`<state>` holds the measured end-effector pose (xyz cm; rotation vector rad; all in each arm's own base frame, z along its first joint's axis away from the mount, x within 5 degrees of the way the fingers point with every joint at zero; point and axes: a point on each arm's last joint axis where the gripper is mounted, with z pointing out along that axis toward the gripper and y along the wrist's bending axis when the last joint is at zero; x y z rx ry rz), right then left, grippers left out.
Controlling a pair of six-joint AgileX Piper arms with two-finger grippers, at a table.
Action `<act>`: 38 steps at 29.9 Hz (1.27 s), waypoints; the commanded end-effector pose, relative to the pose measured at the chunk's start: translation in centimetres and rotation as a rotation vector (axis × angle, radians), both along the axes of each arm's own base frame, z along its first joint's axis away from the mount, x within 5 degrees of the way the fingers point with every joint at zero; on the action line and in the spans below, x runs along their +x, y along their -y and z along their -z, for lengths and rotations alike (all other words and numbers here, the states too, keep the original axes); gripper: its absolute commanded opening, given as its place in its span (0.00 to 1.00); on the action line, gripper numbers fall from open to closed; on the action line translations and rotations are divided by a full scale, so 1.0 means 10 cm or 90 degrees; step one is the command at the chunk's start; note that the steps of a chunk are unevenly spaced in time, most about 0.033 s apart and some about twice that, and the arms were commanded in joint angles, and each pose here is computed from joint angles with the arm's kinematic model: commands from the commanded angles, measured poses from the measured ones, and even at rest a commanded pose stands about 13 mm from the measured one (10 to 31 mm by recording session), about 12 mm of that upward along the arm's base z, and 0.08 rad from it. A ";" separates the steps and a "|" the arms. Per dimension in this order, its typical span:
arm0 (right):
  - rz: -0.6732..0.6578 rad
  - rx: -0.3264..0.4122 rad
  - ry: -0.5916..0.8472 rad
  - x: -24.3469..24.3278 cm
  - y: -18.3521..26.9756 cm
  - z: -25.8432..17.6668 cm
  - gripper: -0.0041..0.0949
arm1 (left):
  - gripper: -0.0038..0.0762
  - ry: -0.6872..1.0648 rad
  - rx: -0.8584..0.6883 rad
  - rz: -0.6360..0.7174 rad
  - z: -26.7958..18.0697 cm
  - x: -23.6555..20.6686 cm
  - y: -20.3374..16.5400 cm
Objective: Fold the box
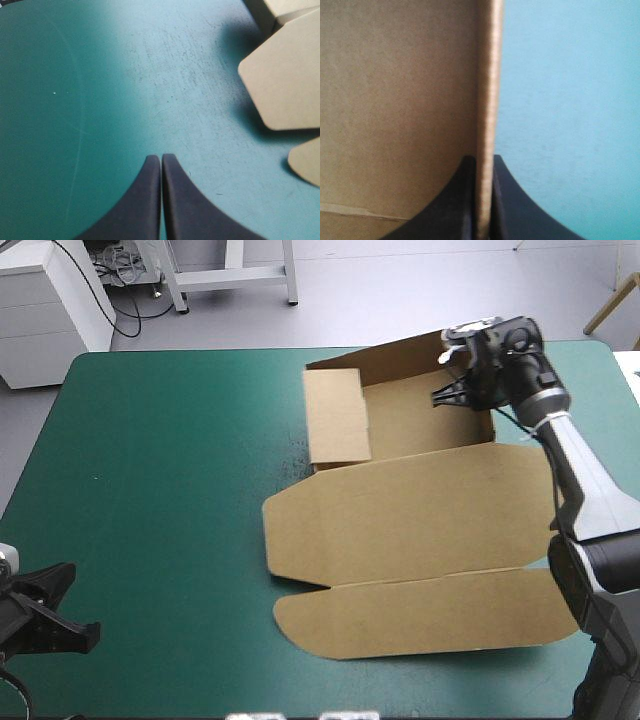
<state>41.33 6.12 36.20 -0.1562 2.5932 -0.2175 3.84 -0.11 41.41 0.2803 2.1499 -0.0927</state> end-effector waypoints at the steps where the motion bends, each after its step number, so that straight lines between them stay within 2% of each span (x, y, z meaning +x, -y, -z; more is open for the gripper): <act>1: 0.073 -0.016 0.079 -0.13 0.57 -0.40 0.02 | 0.04 -0.016 0.012 -0.009 -0.02 -0.01 -0.02; 6: 0.164 -0.027 0.067 -0.16 1.27 -0.37 0.02 | 0.04 -0.015 0.012 -0.010 -0.02 -0.01 -0.02; 12: 0.242 -0.036 0.056 -0.23 1.83 -0.29 0.02 | 0.04 -0.009 0.019 -0.016 -0.03 -0.01 -0.04; 23: 0.323 -0.029 -0.006 -0.19 2.42 0.13 0.02 | 0.04 -0.013 0.020 -0.012 -0.02 -0.01 -0.03; 27: 0.320 0.014 -0.018 -0.16 2.52 0.26 0.04 | 0.04 -0.013 0.020 -0.012 -0.02 -0.01 -0.03; 29: 0.311 0.034 -0.022 -0.15 2.54 0.30 0.10 | 0.04 -0.013 0.020 -0.012 -0.02 -0.01 -0.03; 32: 0.307 0.054 -0.022 -0.16 2.56 0.32 0.29 | 0.04 -0.013 0.020 -0.012 -0.02 -0.01 -0.03; 35: 0.305 0.057 -0.035 -0.18 2.57 0.33 0.61 | 0.04 -0.012 0.024 -0.016 -0.02 -0.01 -0.04; 38: 0.313 0.058 -0.033 -0.19 2.57 0.32 0.85 | 0.04 -0.011 0.024 -0.016 -0.02 -0.01 -0.04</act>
